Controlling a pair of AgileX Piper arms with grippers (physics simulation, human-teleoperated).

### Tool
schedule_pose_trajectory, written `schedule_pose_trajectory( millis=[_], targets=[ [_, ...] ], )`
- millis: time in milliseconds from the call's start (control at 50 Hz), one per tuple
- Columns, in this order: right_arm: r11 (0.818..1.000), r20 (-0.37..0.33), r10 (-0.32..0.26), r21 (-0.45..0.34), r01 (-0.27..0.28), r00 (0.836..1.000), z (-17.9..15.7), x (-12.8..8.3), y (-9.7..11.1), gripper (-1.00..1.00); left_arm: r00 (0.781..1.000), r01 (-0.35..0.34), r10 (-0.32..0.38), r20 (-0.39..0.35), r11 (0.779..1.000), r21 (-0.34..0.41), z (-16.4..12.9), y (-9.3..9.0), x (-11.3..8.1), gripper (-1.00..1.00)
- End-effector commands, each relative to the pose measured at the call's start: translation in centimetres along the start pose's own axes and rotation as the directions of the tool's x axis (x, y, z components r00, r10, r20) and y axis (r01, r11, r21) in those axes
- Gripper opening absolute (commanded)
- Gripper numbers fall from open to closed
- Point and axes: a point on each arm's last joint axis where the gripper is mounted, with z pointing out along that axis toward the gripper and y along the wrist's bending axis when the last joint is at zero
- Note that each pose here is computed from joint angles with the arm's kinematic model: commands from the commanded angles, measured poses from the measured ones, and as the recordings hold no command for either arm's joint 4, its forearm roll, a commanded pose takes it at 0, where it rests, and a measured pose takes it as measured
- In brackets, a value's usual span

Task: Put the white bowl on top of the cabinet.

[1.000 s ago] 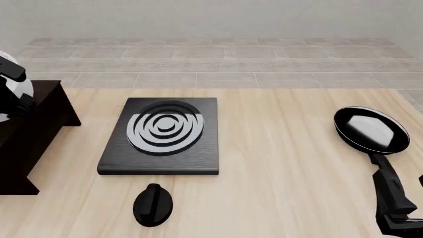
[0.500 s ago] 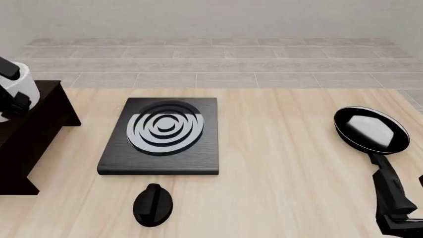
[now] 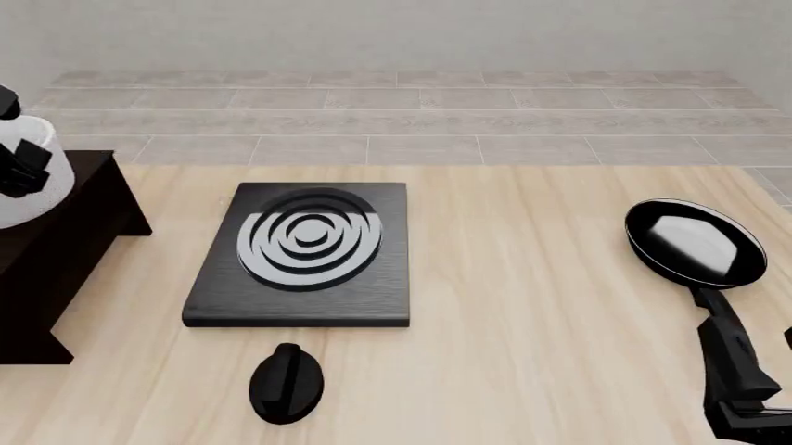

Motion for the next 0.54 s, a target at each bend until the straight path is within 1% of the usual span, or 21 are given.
schedule_pose_trajectory(
  millis=[20, 80, 180, 220, 400, 460, 480, 540],
  targets=[
    [1.000, 0.000, 0.000, 0.000, 0.000, 1.000, 0.0, 0.0, 0.0, 1.00, 0.988, 0.013, 0.003, 0.156, 0.994, -0.105, -4.2, 0.3, -1.0, 1.00],
    [1.000, 0.000, 0.000, 0.000, 0.000, 1.000, 0.0, 0.0, 0.0, 1.00, 0.985, 0.026, -0.007, 0.173, 0.994, -0.106, -4.8, 0.3, -1.3, 1.00],
    [1.000, 0.000, 0.000, 0.000, 0.000, 1.000, 0.0, 0.0, 0.0, 1.00, 0.982, 0.016, 0.004, 0.190, 0.995, -0.101, -6.0, -0.4, -1.1, 1.00],
    [1.000, 0.000, 0.000, 0.000, 0.000, 1.000, 0.0, 0.0, 0.0, 1.00, 0.980, 0.031, -0.011, 0.200, 0.995, -0.094, -6.5, -0.6, -1.1, 1.00],
    [1.000, 0.000, 0.000, 0.000, 0.000, 1.000, 0.0, 0.0, 0.0, 1.00, 0.967, 0.044, -0.016, 0.255, 0.994, -0.103, -8.8, -1.3, -0.8, 1.00],
    [1.000, 0.000, 0.000, 0.000, 0.000, 1.000, 0.0, 0.0, 0.0, 1.00, 0.959, 0.050, -0.020, 0.283, 0.994, -0.099, -9.7, -1.8, -0.7, 1.00],
    [1.000, 0.000, 0.000, 0.000, 0.000, 1.000, 0.0, 0.0, 0.0, 1.00, 0.954, 0.061, -0.030, 0.300, 0.994, -0.096, -10.3, -1.9, -0.7, 1.00],
    [1.000, 0.000, 0.000, 0.000, 0.000, 1.000, 0.0, 0.0, 0.0, 1.00, 0.942, 0.055, -0.018, 0.334, 0.993, -0.102, -11.4, -2.3, -0.6, 1.00]
  ],
)
